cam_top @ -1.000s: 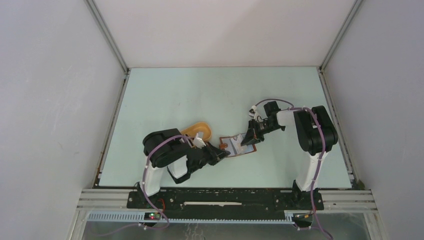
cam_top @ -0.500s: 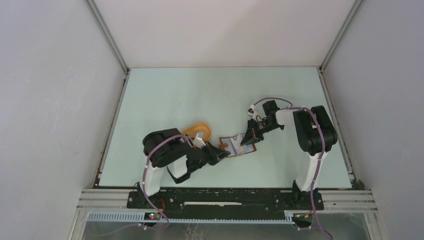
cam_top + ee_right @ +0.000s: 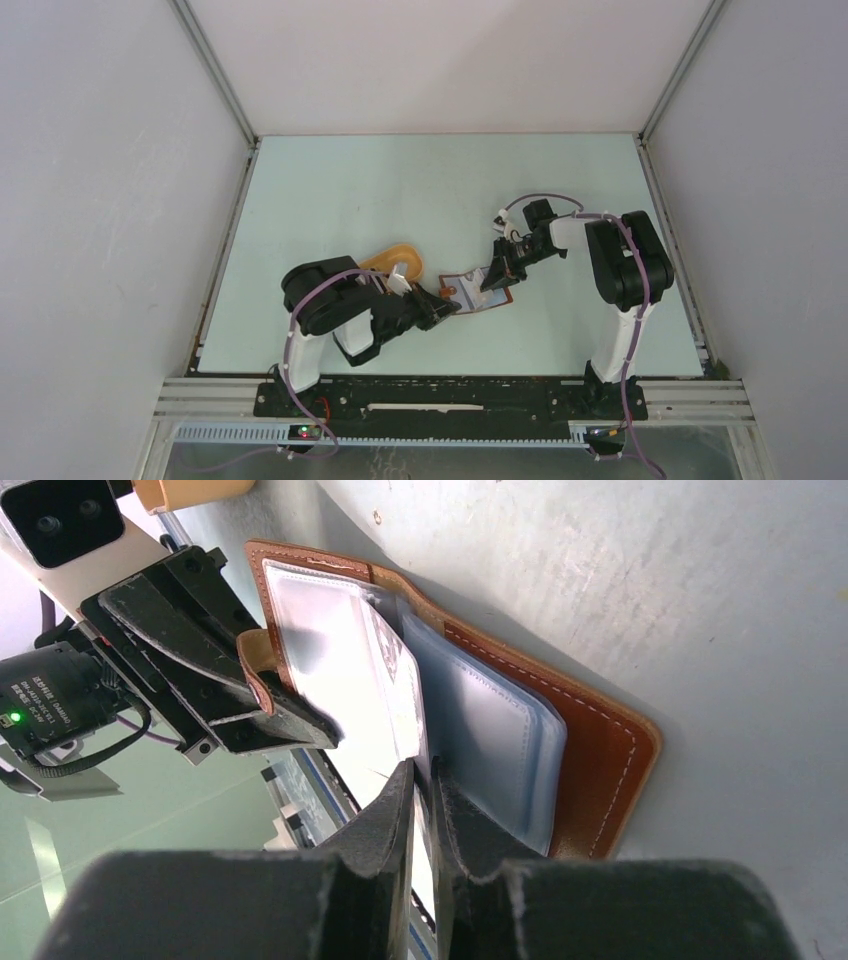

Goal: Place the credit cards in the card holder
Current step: Insert the credit card into the card holder.

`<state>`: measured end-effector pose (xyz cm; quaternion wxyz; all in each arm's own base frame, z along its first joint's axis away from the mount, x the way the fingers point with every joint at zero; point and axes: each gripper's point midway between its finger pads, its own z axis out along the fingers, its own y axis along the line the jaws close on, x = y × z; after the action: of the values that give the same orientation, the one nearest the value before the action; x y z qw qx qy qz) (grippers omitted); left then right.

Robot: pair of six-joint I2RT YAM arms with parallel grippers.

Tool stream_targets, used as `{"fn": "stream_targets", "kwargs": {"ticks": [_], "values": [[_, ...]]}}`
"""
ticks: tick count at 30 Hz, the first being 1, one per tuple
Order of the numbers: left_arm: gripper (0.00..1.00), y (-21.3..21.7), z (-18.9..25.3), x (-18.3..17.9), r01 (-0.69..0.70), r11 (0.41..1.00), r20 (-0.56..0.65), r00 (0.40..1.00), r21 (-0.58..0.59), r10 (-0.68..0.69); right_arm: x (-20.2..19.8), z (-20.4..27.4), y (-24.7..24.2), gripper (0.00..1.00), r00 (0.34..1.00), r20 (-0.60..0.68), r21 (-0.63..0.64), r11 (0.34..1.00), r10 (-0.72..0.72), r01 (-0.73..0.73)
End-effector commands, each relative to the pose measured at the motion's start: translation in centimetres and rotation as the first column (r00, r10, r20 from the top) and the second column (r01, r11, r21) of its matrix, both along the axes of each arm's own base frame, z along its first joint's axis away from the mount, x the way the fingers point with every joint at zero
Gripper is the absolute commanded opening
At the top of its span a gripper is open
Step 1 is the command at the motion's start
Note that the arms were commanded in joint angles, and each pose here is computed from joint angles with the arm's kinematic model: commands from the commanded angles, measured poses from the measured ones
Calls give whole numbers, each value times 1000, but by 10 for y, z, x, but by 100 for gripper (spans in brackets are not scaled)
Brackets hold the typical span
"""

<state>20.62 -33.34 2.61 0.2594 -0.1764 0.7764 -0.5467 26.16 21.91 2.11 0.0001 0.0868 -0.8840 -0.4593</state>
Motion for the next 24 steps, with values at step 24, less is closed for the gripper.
{"fn": "stream_targets", "kwargs": {"ticks": [24], "values": [[6,-7,36,-6,70,992,48,997,-105,-65,-5,1,11,18,996,24,20,996,88,-89]]}}
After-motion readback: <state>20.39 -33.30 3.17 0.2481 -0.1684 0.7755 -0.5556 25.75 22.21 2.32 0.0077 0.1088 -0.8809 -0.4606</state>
